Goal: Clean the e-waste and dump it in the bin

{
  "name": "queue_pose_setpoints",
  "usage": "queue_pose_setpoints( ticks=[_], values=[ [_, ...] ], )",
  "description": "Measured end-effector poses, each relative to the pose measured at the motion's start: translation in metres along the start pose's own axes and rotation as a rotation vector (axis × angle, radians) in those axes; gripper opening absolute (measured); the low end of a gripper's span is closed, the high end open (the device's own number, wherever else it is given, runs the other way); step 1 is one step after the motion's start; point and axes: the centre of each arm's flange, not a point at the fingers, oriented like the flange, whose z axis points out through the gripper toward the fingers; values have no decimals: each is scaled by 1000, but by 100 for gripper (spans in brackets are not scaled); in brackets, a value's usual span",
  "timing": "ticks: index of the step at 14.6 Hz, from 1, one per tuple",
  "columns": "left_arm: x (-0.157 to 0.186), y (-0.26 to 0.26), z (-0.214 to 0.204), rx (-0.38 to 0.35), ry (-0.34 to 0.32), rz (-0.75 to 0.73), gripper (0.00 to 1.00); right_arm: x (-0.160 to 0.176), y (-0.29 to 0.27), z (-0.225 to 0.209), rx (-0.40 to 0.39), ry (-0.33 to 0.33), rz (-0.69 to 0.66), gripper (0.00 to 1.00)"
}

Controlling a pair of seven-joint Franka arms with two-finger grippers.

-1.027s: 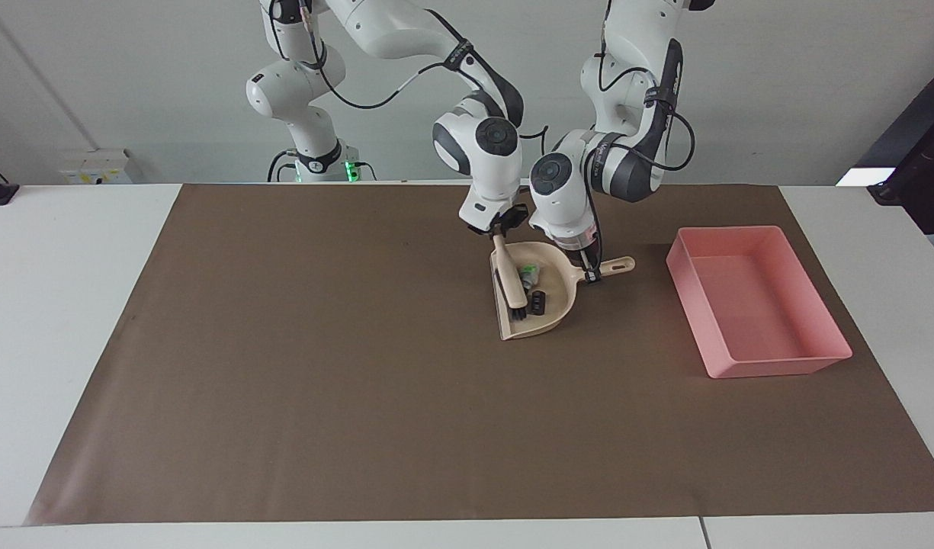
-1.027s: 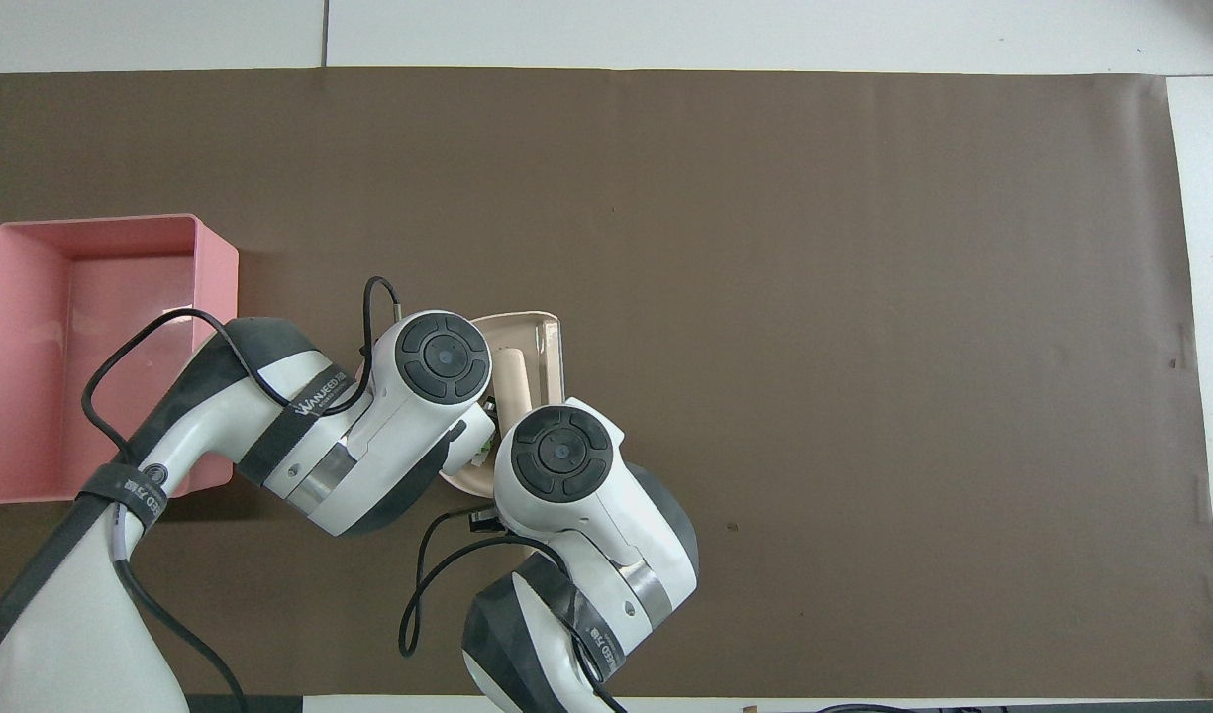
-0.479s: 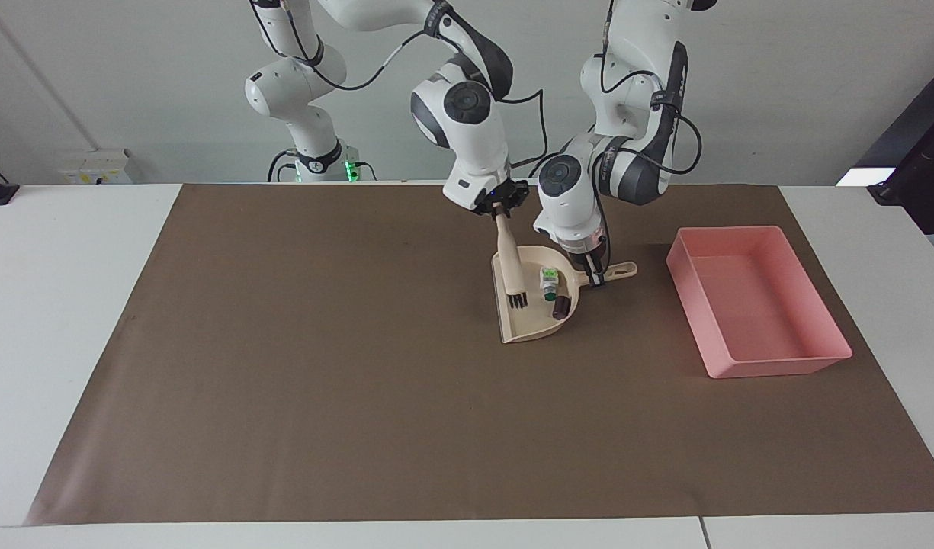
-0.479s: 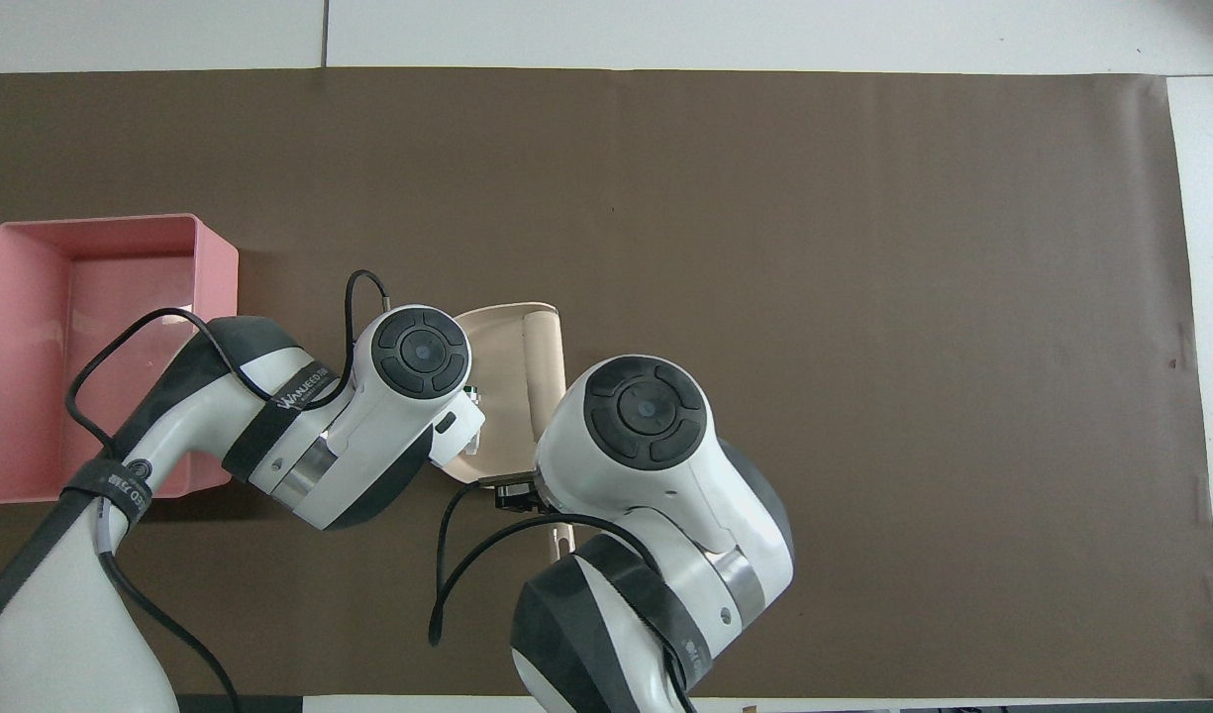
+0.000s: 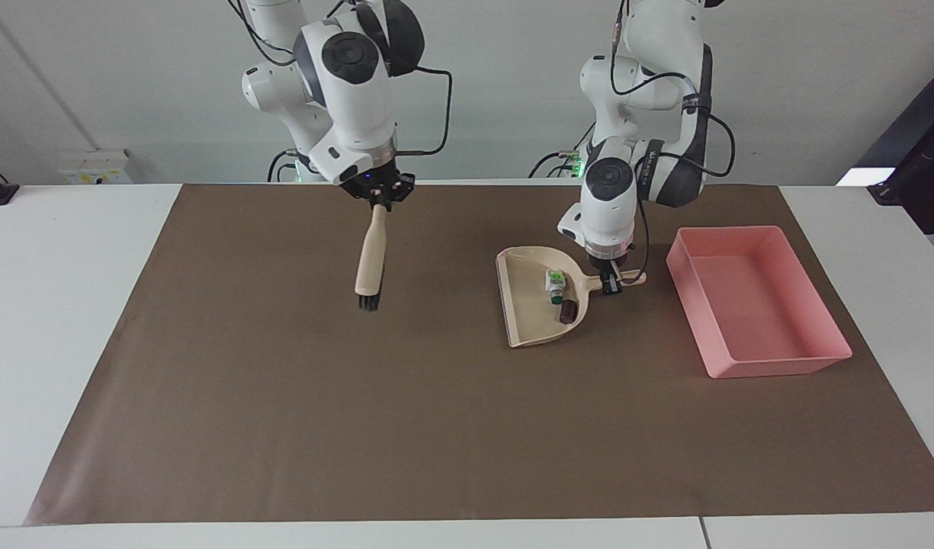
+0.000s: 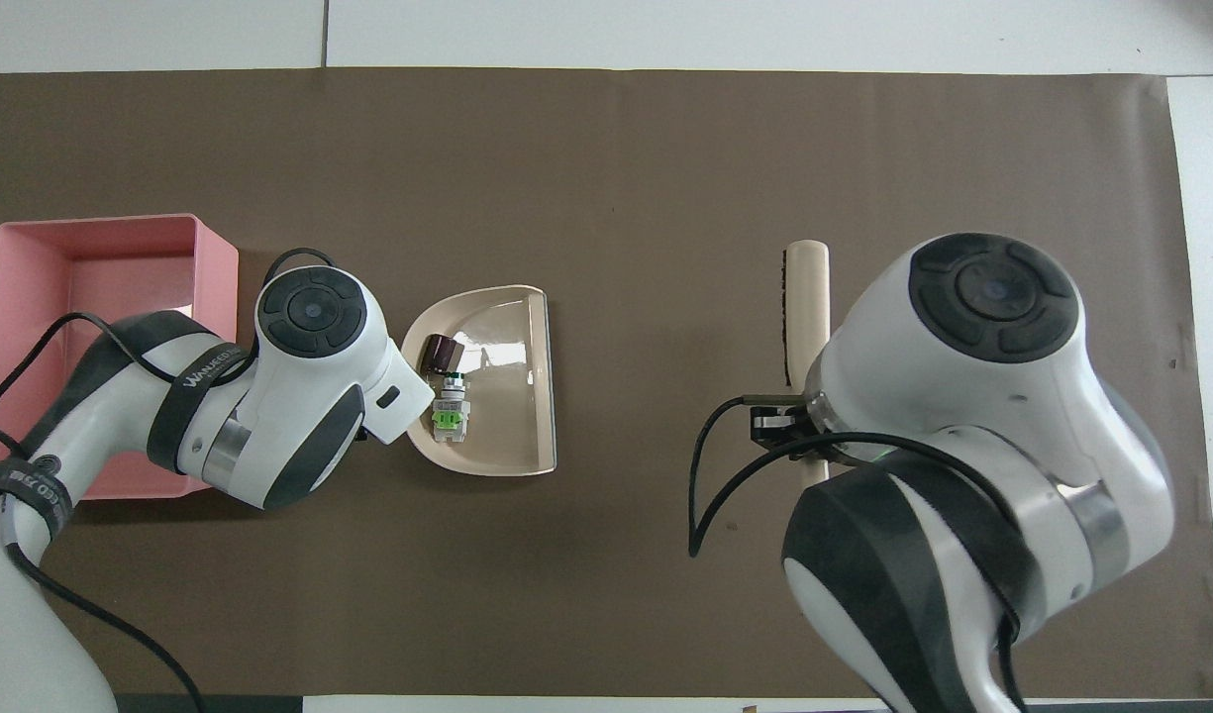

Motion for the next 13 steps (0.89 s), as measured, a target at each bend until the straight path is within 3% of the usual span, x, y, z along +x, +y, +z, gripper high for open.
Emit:
queue_pose_setpoints(
  ticks=[4,7,10,13],
  values=[
    [-74,-19,-36,47,46,-3,33,46,139,51,-9,-11,-57,26],
    [-143,-35,-65,26,86,-6,33,51,214,102,3,14,-105,26],
    [-228,-45,-79,18,160,-24,33,47,254,137,7,34,-107,26],
    [-310,-43,-76,31,217,-31,33,38,276,157,15,4,-134,26]
  ],
)
